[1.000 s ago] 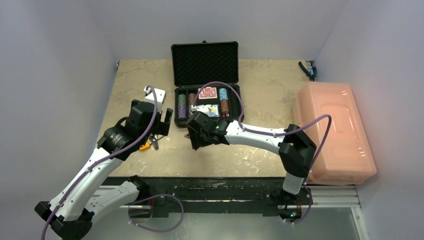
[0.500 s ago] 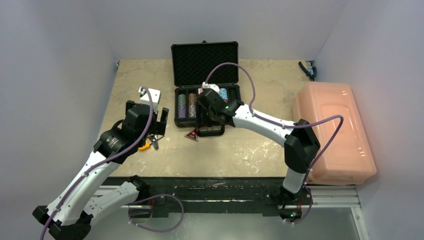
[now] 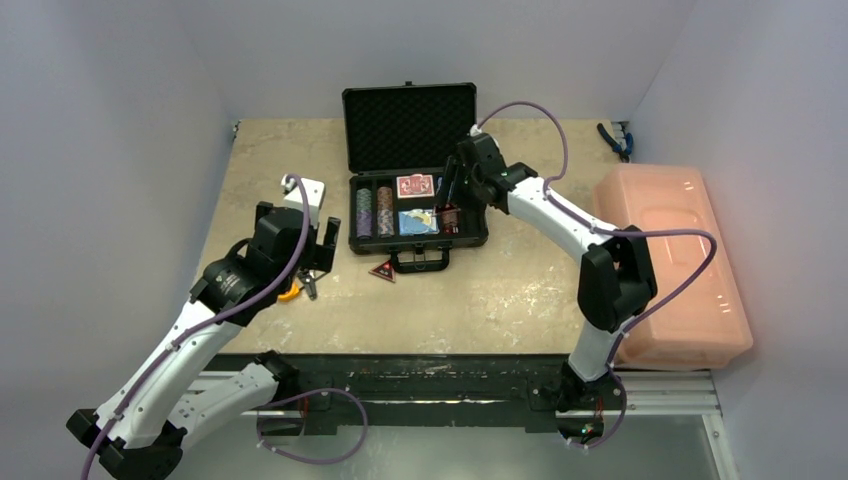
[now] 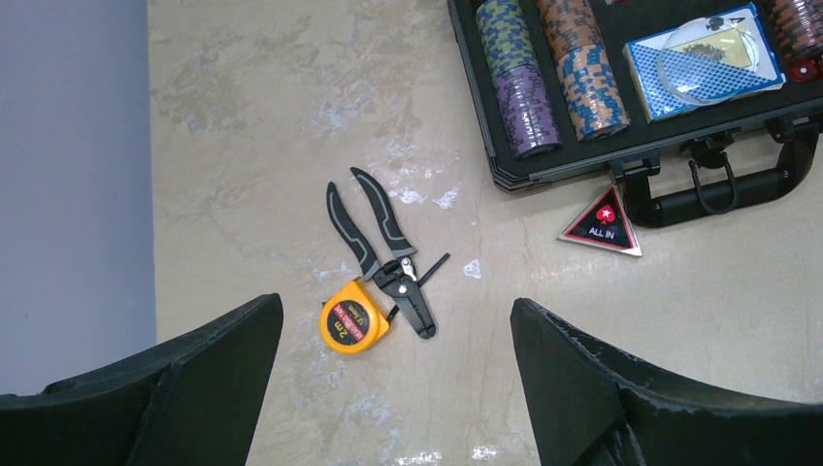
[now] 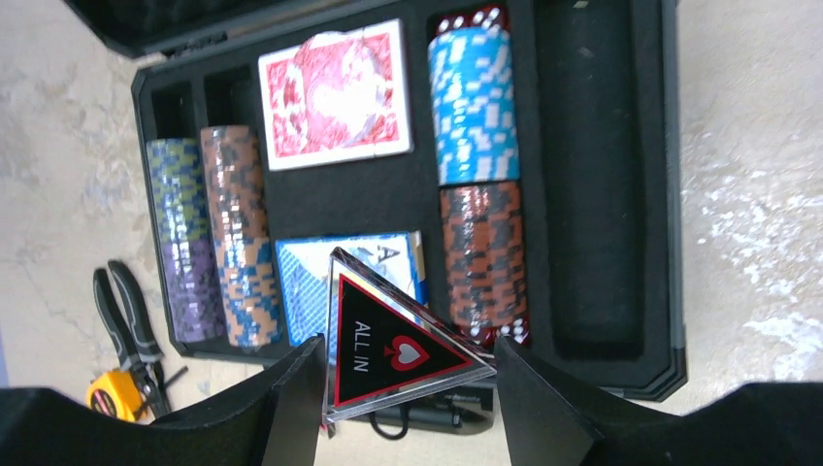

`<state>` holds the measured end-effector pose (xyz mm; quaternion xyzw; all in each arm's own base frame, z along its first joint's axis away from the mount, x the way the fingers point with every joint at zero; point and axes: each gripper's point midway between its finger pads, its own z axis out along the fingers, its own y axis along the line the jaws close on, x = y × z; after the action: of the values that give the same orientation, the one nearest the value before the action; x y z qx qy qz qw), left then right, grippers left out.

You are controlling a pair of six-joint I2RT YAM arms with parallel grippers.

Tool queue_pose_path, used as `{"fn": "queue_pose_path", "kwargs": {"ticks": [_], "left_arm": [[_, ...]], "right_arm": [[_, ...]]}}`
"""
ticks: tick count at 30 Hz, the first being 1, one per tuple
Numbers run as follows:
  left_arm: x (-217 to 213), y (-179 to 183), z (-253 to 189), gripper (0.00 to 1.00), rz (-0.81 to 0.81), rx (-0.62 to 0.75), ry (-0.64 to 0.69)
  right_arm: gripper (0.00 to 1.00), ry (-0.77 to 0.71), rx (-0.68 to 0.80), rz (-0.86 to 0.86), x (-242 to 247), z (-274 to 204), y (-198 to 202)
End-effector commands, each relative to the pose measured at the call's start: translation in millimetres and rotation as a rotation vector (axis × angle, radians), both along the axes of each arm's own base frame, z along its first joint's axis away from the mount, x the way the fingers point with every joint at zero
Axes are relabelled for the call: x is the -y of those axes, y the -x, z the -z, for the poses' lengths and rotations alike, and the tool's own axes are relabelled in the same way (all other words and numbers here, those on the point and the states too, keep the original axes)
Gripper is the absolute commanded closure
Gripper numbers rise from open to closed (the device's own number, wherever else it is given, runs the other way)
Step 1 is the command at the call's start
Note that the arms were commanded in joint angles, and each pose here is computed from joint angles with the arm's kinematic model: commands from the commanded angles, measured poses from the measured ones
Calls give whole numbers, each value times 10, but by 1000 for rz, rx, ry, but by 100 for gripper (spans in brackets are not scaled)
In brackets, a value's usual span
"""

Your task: Pack up texas hold em set

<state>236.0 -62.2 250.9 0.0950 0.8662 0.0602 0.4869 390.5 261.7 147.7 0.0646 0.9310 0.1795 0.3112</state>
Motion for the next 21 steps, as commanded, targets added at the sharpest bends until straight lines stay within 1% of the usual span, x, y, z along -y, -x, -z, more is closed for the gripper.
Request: {"fn": "queue_pose_path", "kwargs": {"ticks": [1,7,21], "left_arm": [[37,-39,-54,13,8,25,25],[45,-36,-56,13,14,26,28],[65,-32,-64,13,25,28,35]], "right_arm": [[47,-113,64,15,-35,-287,-272],[48,-201,18,42,68,-136,-408],[46,-344,-54,88,188,59,-645]]}}
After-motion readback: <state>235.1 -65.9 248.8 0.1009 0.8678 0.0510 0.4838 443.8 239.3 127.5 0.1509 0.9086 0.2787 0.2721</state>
